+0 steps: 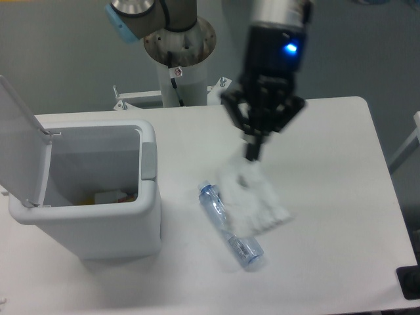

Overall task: Place the trash in the trash can
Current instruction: 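Carry the held wrapper over the trash can opening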

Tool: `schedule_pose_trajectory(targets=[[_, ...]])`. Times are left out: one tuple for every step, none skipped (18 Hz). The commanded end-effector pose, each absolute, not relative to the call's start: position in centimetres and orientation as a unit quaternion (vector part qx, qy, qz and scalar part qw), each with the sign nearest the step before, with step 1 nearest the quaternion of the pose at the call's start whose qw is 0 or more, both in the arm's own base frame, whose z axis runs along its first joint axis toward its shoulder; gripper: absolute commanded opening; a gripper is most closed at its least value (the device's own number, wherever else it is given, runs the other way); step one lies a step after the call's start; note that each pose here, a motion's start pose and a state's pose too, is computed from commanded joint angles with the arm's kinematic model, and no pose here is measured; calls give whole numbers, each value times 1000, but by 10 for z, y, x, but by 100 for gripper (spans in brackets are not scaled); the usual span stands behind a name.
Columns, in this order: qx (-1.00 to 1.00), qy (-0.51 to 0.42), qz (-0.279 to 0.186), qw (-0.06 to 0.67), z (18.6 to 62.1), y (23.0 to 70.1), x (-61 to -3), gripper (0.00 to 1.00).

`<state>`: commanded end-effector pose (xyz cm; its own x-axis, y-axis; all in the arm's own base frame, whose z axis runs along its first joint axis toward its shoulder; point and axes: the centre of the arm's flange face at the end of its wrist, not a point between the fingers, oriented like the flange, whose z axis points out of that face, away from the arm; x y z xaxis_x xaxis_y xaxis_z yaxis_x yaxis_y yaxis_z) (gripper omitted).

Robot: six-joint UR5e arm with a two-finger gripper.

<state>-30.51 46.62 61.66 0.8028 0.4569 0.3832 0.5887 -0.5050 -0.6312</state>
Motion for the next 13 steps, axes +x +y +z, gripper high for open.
schedule_pose_trajectory(targets=[[-866, -296, -87, 393, 615, 468, -293, 0], [-871, -283, -92, 391, 613, 474, -278, 0], [-875, -271, -96, 389, 611, 477, -262, 0], [-878, -265, -101, 385, 606, 481, -252, 0], [-881, -255, -105, 383, 604, 482, -240, 0], [-886, -246, -112, 377, 597, 487, -227, 0], [-889, -237, -118, 373, 594, 489, -213, 0], [-892, -230, -125, 368, 589, 494, -202, 0], [-895, -224, -130, 362, 583, 496, -194, 0], [-898, -221, -134, 356, 575, 498, -188, 0], [-899, -219, -136, 353, 573, 498, -183, 0], [-901, -216, -140, 348, 567, 500, -179, 0], [-903, -213, -143, 345, 564, 501, -174, 0]])
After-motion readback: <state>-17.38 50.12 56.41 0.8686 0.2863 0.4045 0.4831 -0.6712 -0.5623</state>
